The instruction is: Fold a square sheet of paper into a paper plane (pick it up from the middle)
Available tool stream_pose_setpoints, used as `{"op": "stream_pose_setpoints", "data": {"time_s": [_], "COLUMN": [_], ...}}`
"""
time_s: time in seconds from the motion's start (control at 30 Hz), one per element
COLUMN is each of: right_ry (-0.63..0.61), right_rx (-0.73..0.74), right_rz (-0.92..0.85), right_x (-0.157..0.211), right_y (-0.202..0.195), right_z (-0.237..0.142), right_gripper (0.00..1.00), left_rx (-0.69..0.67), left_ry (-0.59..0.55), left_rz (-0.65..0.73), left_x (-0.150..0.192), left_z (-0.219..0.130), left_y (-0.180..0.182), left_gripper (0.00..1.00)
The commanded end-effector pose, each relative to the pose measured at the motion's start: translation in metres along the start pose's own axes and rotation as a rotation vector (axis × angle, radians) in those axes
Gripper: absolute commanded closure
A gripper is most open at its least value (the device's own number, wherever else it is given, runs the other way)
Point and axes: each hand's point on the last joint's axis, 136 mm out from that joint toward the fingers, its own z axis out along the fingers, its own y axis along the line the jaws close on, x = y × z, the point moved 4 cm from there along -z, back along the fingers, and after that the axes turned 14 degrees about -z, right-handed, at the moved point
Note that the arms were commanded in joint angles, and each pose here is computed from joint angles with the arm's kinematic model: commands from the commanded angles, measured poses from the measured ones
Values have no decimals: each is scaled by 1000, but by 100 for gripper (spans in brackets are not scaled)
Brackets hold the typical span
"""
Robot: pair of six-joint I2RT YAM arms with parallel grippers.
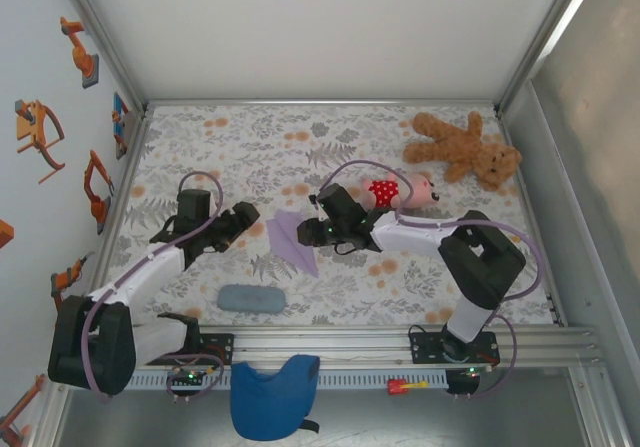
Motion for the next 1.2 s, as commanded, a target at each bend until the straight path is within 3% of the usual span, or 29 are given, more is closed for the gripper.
{"op": "stream_pose_setpoints", "data": {"time_s": [0.0,0.2,0.53,1.0,1.17], "right_ry": [-29,-17,-99,-356,-401], "right_rx": [37,-22,-168,-437,-540], "right_rz": [1,-1,-7,-26,-3], "right_x": [-11,-13,-36,-94,-105], "right_y": [-8,-10,-1,48,61], "right_z": [7,21,20,-63,-80], "right_gripper": [64,67,99,100,100], "left_rx": [51,76,149,515,572], "left_ry": [10,25,84,181,212], "left_rz": [-16,-1,48,135,187], "left_x": [4,9,16,28,38], "left_z": [-4,-6,-6,-43,-47], "left_y": [-6,-8,-22,-95,-112], "left_gripper": [14,10,8,10,18]}}
